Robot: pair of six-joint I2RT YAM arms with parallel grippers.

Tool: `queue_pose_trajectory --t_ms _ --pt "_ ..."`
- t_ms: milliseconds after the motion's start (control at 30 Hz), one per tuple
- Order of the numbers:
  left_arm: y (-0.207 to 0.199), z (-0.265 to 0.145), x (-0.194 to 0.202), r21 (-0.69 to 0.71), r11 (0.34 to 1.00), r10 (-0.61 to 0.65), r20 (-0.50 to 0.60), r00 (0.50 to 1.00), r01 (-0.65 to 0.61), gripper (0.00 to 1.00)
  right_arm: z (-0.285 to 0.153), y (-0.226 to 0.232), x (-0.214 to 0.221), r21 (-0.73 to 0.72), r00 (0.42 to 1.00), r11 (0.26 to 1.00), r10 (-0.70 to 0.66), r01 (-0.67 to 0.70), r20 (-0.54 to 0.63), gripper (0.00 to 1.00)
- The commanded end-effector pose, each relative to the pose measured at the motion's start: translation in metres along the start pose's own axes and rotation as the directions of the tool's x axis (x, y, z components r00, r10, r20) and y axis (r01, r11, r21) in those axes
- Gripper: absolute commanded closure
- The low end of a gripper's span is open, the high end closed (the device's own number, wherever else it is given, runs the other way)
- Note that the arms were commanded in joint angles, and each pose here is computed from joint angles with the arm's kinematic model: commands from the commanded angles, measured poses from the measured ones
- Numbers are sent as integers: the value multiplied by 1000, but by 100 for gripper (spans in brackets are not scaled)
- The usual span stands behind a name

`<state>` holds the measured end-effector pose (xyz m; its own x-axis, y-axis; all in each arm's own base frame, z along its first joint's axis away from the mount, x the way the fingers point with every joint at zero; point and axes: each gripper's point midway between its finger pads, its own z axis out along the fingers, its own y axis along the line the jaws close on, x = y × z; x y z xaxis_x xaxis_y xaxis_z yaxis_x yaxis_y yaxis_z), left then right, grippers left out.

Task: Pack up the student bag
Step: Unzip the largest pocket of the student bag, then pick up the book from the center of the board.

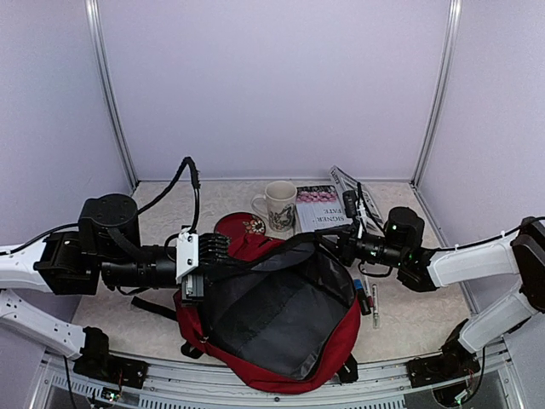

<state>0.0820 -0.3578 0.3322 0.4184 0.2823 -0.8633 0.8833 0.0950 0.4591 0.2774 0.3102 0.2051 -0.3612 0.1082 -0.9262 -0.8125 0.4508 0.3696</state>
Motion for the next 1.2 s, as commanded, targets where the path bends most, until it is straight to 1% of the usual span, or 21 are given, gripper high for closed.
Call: queue_pose_trajectory --t_ms 0,133,200,233,333,367,467,533,600,633,667,700,733,767,833,900,933,1000,1100,1133,1167 --pt "5 -28 -48 32 999 -6 209 978 -1 100 -9 -41 -2 155 993 984 71 -85 93 100" --pt "16 -49 -46 -15 999 -33 251 968 38 100 -5 -55 12 181 992 976 113 -121 56 100" --pt "26 -55 -41 -68 995 -47 256 966 67 100 0 -59 14 185 990 972 142 -143 19 100" --pt "36 -56 -37 -110 989 -65 254 965 96 100 2 -58 13 186 989 972 151 -148 -4 90" --pt "65 -49 -11 -225 949 -178 190 965 219 100 -1 -49 -11 191 993 975 117 -112 -12 44" --pt "72 -45 -1 -250 935 -215 165 963 251 100 -5 -49 -23 220 994 970 112 -107 -8 38" --pt "86 -44 7 -298 904 -273 145 951 305 100 -23 -61 -48 358 988 926 146 -121 -43 26" --pt "93 -48 5 -317 893 -282 156 947 319 100 -40 -75 -57 453 983 882 175 -132 -55 23" --pt "99 -51 3 -328 885 -292 162 943 331 100 -61 -96 -59 576 980 808 189 -121 -59 16" --pt "102 -52 2 -331 882 -296 161 941 334 100 -73 -108 -57 634 979 765 195 -113 -60 10" --pt "105 -52 3 -335 880 -301 155 941 336 100 -83 -120 -56 674 979 732 195 -100 -67 4" --pt "107 -51 3 -336 879 -304 148 941 337 100 -91 -131 -55 692 976 715 205 -99 -73 1" --pt "108 -51 5 -339 879 -306 137 942 335 100 -98 -143 -56 699 968 702 243 -136 -56 0" --pt "110 -49 6 -340 881 -305 128 944 331 100 -102 -151 -56 685 940 681 341 -258 15 0" --pt "111 -46 8 -332 884 -308 115 944 329 100 -116 -173 -51 665 854 582 491 -467 170 3" --pt "110 -42 13 -320 891 -308 99 946 323 100 -116 -183 -51 604 791 540 543 -586 282 7" --pt "109 -40 16 -318 893 -306 89 948 318 100 -115 -186 -51 579 763 519 557 -628 328 6" --pt "108 -37 21 -320 895 -304 75 950 311 100 -113 -192 -36 504 654 436 621 -746 431 7" --pt "108 -34 26 -320 898 -296 64 953 301 100 -114 -201 -22 345 456 304 679 -888 575 9" --pt "108 -33 28 -319 899 -296 60 953 299 100 -114 -205 -19 306 403 266 684 -914 608 9" --pt "106 -32 29 -314 902 -294 56 954 297 100 -113 -209 -17 285 367 236 681 -929 634 9"
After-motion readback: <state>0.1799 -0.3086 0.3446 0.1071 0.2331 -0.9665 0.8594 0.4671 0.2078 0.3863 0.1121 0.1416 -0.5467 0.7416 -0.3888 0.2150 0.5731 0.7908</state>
